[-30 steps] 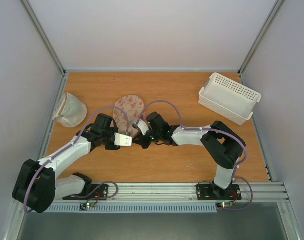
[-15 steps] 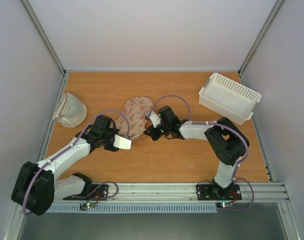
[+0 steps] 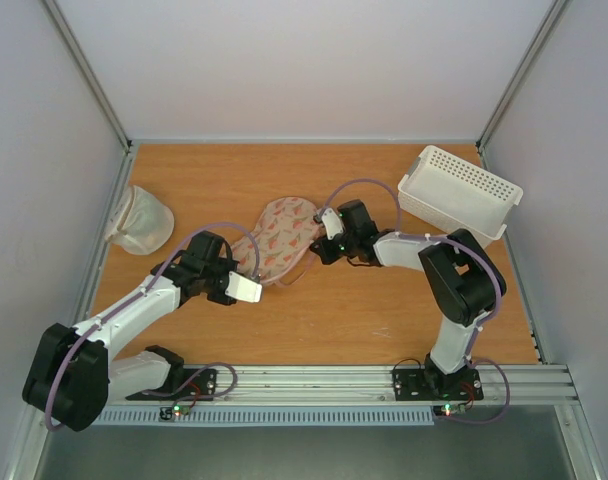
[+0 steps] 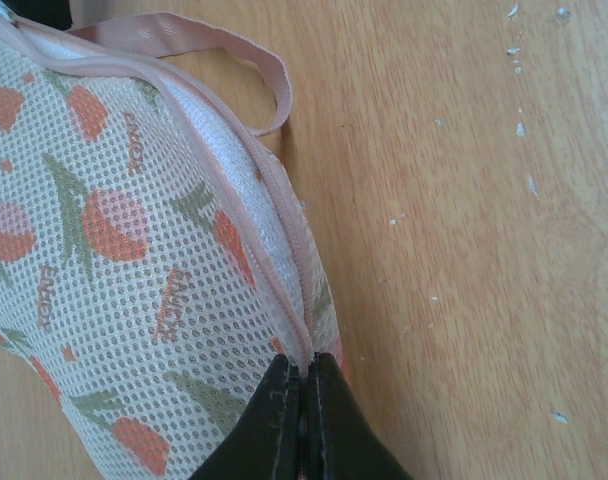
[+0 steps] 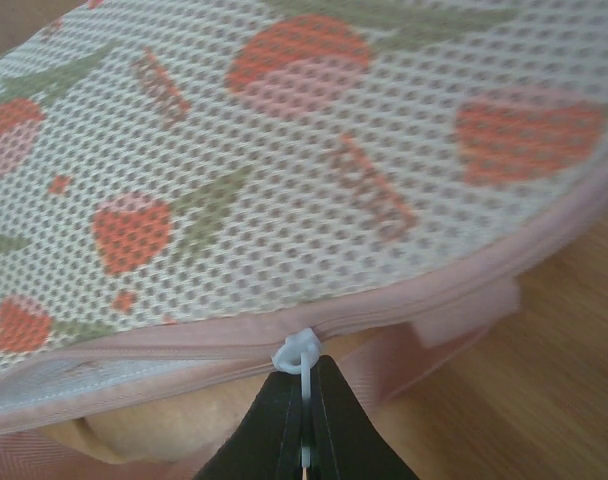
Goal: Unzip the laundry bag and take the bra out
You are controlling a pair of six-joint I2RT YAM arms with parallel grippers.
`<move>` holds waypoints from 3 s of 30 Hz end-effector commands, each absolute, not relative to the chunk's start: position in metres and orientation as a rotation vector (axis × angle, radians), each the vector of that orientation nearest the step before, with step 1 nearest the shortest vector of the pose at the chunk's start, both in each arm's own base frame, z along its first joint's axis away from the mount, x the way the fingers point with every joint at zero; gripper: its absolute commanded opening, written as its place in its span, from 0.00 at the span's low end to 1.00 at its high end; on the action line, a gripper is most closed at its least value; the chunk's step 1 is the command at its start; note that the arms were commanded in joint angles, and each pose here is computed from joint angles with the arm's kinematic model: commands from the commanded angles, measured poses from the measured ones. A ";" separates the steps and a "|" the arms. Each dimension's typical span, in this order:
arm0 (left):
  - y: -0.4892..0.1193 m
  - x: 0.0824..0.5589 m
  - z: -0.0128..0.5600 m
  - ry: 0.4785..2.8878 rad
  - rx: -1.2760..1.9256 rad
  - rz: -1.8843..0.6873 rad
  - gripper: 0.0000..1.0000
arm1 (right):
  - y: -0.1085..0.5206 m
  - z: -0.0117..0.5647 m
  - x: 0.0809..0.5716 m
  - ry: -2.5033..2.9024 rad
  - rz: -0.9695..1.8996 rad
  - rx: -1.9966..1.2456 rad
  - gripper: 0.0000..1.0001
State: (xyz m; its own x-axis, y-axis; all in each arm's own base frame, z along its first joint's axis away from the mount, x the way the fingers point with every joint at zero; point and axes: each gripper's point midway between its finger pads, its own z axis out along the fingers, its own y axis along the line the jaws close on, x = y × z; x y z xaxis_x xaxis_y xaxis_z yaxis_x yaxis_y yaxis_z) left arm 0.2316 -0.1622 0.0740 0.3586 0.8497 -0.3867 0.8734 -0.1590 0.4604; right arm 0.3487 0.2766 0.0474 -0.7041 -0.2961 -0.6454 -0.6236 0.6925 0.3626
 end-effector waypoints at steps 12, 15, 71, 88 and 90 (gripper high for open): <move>-0.152 0.224 0.070 1.536 2.016 -0.055 0.01 | 0.252 0.050 0.379 2.340 0.707 -0.595 0.01; -0.151 0.225 0.071 1.531 2.016 -0.050 0.01 | 0.238 0.053 0.394 2.337 0.695 -0.532 0.01; -0.177 0.253 0.091 1.580 1.766 -0.034 0.48 | 0.403 0.120 0.250 2.097 1.174 -1.070 0.01; -0.172 0.251 0.084 1.564 1.788 0.009 0.01 | 0.391 0.114 0.257 2.131 1.118 -1.046 0.01; -0.171 0.250 0.082 1.560 1.795 0.016 0.01 | 0.384 0.110 0.263 2.155 1.099 -1.022 0.01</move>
